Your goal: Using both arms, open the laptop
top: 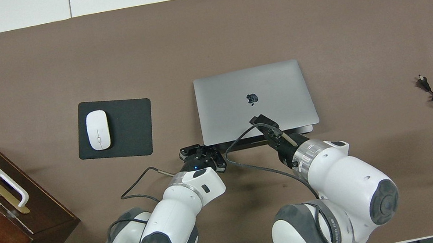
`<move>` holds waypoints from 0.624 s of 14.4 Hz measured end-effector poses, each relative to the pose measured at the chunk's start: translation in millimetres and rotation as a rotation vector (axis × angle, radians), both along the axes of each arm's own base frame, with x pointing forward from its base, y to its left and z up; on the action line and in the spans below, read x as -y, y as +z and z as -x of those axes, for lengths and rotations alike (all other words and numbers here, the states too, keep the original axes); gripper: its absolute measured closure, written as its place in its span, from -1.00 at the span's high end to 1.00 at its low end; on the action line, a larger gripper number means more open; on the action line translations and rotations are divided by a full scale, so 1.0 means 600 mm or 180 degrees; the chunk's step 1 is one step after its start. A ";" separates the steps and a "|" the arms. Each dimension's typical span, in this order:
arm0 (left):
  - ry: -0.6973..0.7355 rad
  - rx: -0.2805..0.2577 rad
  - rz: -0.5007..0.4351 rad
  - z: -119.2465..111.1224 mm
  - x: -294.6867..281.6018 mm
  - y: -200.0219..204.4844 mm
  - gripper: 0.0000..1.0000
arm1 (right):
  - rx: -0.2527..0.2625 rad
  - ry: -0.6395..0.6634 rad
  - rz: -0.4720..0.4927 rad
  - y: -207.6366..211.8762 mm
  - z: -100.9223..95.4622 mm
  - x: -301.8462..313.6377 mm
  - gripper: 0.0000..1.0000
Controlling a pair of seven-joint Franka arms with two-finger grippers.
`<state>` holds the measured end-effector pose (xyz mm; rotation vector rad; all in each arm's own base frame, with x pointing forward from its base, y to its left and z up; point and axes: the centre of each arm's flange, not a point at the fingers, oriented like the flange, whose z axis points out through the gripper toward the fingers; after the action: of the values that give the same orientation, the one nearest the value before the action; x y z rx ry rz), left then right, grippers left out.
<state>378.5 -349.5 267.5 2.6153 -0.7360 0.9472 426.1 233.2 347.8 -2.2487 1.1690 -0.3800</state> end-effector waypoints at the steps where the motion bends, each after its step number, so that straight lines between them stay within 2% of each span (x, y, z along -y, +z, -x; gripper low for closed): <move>1: 0.0000 0.0001 0.0000 0.000 0.000 0.000 -0.98 | 0.0012 -0.0010 0.0002 0.001 -0.006 0.004 1.00; 7: 0.0002 0.0005 0.0002 0.000 0.000 0.000 -0.98 | -0.0046 0.0055 -0.0032 0.008 -0.032 0.012 0.95; 9: 0.0002 0.0006 0.0003 0.000 0.000 -0.001 -0.98 | -0.0067 0.0082 -0.0052 0.013 -0.039 0.013 1.00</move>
<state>378.7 -349.6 267.1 2.6144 -0.7354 0.9501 449.8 225.5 355.4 -2.2567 1.1486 -0.3361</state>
